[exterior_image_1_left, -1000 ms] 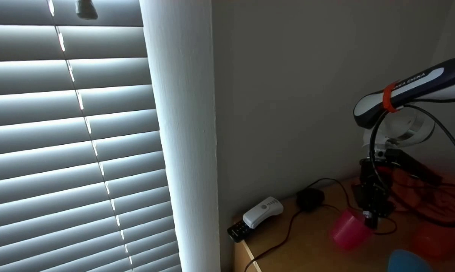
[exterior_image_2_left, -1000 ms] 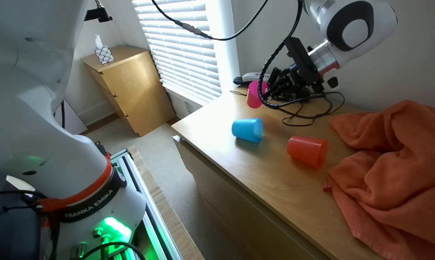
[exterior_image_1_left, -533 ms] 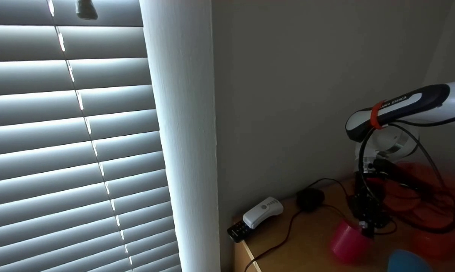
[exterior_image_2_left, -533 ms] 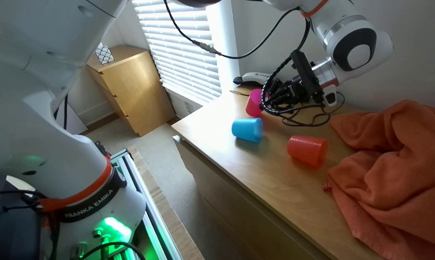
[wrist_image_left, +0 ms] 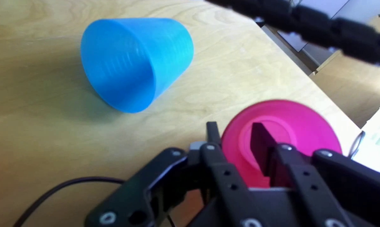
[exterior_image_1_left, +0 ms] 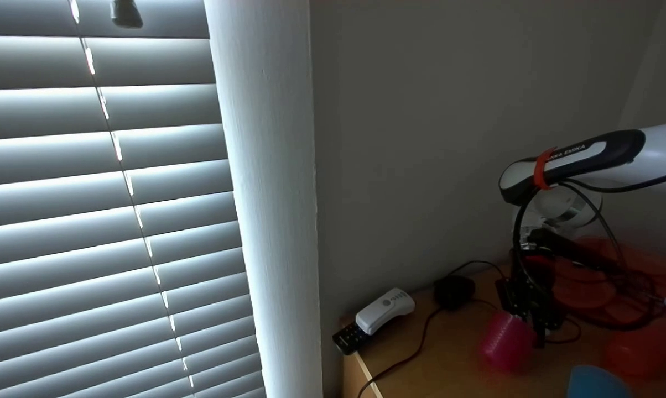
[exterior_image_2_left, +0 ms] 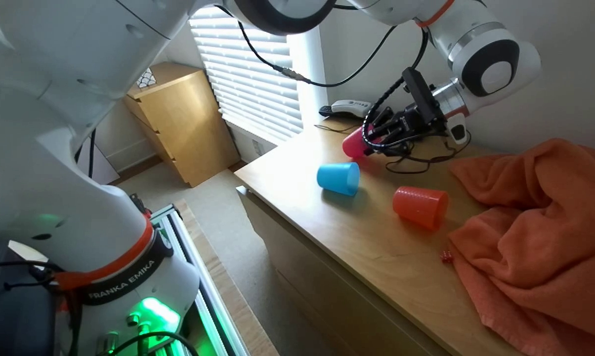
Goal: Lay the three cups on their side
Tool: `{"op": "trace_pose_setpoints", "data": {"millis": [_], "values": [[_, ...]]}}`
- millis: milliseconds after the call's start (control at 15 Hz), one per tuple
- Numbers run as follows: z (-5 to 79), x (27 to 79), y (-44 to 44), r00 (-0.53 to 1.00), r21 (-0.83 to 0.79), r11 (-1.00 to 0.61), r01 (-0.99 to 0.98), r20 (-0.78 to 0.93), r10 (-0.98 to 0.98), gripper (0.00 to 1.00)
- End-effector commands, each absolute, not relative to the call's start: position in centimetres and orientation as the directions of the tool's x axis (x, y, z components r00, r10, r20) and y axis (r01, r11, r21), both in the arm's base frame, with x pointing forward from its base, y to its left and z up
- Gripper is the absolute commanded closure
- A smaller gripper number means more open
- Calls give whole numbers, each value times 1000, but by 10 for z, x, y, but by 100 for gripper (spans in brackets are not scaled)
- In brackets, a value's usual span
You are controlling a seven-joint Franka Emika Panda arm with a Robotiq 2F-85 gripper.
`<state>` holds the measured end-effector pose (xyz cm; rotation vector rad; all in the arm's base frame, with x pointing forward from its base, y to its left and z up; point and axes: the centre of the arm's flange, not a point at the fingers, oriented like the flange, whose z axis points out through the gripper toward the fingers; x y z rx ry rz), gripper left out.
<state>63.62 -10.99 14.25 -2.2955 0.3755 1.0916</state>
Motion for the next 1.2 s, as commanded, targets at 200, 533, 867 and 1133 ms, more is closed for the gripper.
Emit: {"op": "trace_pose_setpoints", "data": {"millis": [200, 533, 867, 1133], "values": [[145, 648, -109, 627, -289, -829, -479, -774, -92, 12], [152, 648, -110, 626, -167, -868, -467, -756, -191, 0], [161, 647, -121, 629, -68, -876, -477, -723, -286, 0], [182, 644, -136, 667, -29, -872, -488, -657, -351, 0]]}}
